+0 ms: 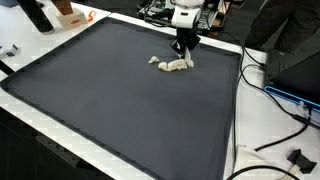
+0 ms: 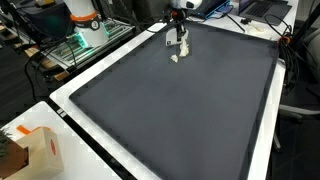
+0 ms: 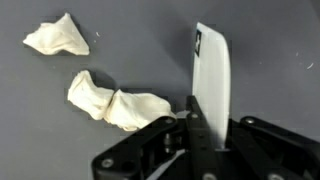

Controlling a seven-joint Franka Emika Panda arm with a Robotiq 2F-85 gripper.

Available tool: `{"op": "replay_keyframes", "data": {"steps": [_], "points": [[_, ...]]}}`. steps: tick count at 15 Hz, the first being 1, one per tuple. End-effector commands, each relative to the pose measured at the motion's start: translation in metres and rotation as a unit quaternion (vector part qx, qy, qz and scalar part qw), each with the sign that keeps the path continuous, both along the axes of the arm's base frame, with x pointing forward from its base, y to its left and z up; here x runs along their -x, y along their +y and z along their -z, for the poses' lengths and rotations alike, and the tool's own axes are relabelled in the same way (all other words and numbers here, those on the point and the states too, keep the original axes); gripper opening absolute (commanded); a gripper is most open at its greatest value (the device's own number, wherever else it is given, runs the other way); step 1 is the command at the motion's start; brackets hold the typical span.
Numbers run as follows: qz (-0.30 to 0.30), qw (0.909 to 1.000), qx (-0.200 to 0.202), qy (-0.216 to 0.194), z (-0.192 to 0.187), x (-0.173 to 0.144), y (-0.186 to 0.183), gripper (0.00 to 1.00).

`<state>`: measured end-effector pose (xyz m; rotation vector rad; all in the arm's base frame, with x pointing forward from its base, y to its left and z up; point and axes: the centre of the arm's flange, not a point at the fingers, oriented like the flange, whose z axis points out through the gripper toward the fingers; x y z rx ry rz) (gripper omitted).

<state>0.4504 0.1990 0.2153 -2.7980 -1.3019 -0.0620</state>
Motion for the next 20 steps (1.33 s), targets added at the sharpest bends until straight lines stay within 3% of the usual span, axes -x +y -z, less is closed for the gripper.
{"op": "replay_keyframes", "data": {"steps": [1, 8, 14, 20], "points": [[0.021, 0.9983, 0.03, 0.046, 0.041, 0.038, -0.036, 0.01], [0.036, 0.9983, 0.038, 0.027, 0.002, 0.061, -0.042, 0.01], [0.056, 0.9967, 0.048, 0.033, -0.024, 0.08, -0.028, 0.01], [0.103, 0.9925, 0.066, 0.008, -0.062, 0.085, -0.005, 0.01]]}}
